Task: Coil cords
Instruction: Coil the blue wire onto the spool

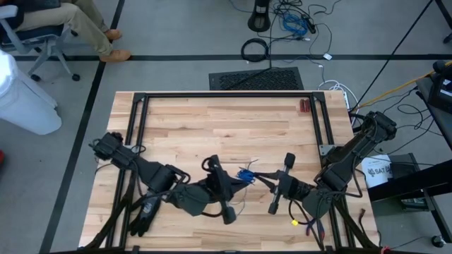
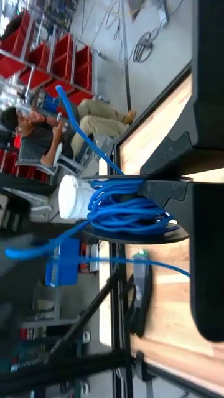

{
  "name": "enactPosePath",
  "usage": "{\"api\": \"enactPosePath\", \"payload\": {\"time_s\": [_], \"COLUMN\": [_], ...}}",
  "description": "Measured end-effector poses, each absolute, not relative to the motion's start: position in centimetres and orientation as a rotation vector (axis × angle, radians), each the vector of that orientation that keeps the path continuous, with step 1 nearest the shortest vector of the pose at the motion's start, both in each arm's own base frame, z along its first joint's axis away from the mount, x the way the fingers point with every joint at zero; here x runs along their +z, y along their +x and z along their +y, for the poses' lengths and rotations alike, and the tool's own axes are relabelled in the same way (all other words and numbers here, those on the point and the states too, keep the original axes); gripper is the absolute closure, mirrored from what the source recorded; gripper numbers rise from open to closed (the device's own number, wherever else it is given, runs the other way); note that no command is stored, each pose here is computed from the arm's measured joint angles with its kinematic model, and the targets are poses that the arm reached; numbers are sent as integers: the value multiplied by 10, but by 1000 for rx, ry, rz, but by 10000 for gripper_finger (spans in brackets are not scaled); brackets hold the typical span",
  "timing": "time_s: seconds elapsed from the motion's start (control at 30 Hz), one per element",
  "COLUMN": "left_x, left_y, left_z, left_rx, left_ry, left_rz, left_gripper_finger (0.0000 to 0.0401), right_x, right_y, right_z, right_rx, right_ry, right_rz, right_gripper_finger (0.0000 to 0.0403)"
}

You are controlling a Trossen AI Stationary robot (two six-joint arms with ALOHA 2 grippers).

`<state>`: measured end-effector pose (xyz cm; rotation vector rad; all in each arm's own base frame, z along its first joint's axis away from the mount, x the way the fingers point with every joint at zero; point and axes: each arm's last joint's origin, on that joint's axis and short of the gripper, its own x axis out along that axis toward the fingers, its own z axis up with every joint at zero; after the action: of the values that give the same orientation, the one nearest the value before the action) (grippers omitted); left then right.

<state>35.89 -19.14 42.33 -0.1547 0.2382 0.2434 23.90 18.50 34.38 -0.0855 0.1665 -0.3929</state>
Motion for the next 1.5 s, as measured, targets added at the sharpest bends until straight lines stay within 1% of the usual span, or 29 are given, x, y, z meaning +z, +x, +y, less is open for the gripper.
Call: {"api": "enactPosePath", "payload": {"time_s": [0.27,0.67,1.07,1.33,1.5], "left_x": [407,372,369,368,356], "left_y": [388,411,405,403,409], "left_z": [-198,-211,-224,-229,-233], "left_rx": [248,256,234,211,198], "left_ry": [-150,-103,-79,-74,-71], "left_rz": [165,211,222,233,251], "left_gripper_finger": [401,398,327,305,296], "right_x": [344,344,344,346,351], "right_y": [238,238,236,235,232], "right_z": [185,185,188,190,193], "right_rx": [-415,-414,-399,-368,-346], "right_ry": [-93,-93,-95,-85,-89], "right_rz": [162,164,162,155,134], "right_gripper_finger": [403,403,403,403,403]}}
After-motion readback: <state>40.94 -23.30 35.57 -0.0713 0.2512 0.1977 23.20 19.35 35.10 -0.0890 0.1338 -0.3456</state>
